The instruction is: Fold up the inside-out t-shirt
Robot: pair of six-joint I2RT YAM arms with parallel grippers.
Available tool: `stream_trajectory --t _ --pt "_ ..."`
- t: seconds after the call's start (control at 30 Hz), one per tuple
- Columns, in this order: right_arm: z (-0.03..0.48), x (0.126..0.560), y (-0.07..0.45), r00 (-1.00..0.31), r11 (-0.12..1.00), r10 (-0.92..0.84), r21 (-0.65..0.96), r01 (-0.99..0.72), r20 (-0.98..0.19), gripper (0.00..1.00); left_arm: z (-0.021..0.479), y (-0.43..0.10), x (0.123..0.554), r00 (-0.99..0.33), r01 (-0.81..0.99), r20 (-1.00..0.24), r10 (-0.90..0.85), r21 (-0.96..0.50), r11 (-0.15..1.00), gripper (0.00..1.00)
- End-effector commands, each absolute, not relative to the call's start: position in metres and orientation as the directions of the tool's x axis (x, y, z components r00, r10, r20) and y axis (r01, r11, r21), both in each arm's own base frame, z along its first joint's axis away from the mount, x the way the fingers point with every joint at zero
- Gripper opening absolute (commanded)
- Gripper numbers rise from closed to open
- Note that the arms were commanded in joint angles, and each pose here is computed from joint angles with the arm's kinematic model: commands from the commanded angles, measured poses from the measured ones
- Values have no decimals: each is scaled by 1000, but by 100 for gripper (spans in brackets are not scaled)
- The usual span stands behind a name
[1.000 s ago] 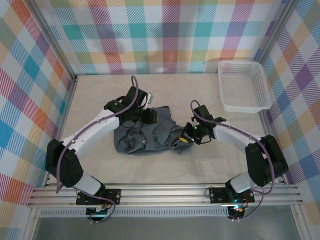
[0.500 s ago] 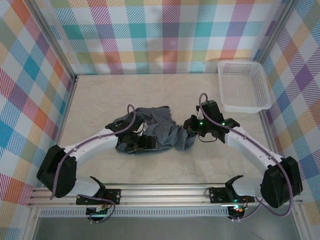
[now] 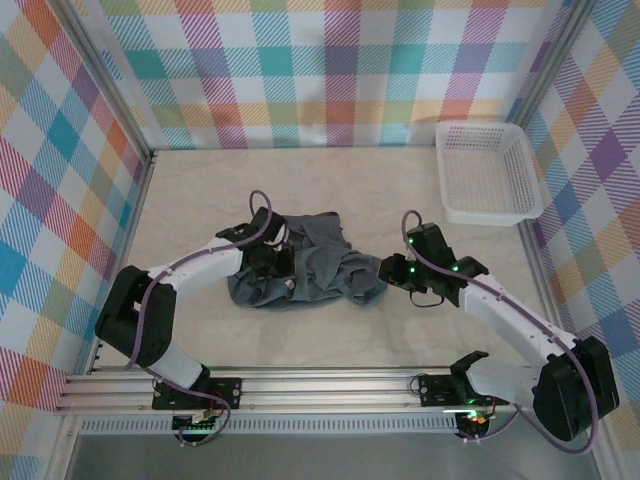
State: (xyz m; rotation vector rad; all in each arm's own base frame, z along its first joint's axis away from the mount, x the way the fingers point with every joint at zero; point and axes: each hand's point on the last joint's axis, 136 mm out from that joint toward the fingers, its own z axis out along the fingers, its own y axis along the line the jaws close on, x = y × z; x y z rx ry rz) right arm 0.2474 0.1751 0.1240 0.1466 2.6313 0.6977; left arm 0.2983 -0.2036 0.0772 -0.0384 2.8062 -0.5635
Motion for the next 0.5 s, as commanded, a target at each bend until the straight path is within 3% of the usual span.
stream_trajectory --t 0.0,0.1,0.27,0.37,0.47 --pt "138 250 194 -907 889 -73 386 -248 -415 36 93 -193 312 -944 52 -322 -68 -349 936 0" --pt "117 250 191 -932 927 -175 266 -265 -317 45 94 -187 319 -941 30 -324 -96 -363 931 0" --pt "93 253 184 -955 955 -134 222 -196 -266 57 96 -192 320 -941 33 -322 -103 -391 920 0" --pt "90 252 189 -953 946 -122 258 -196 -276 55 94 -191 318 -943 33 -318 -101 -390 920 0" --pt "87 248 201 -956 922 -130 321 -214 -263 42 94 -191 316 -944 35 -314 -99 -394 918 0"
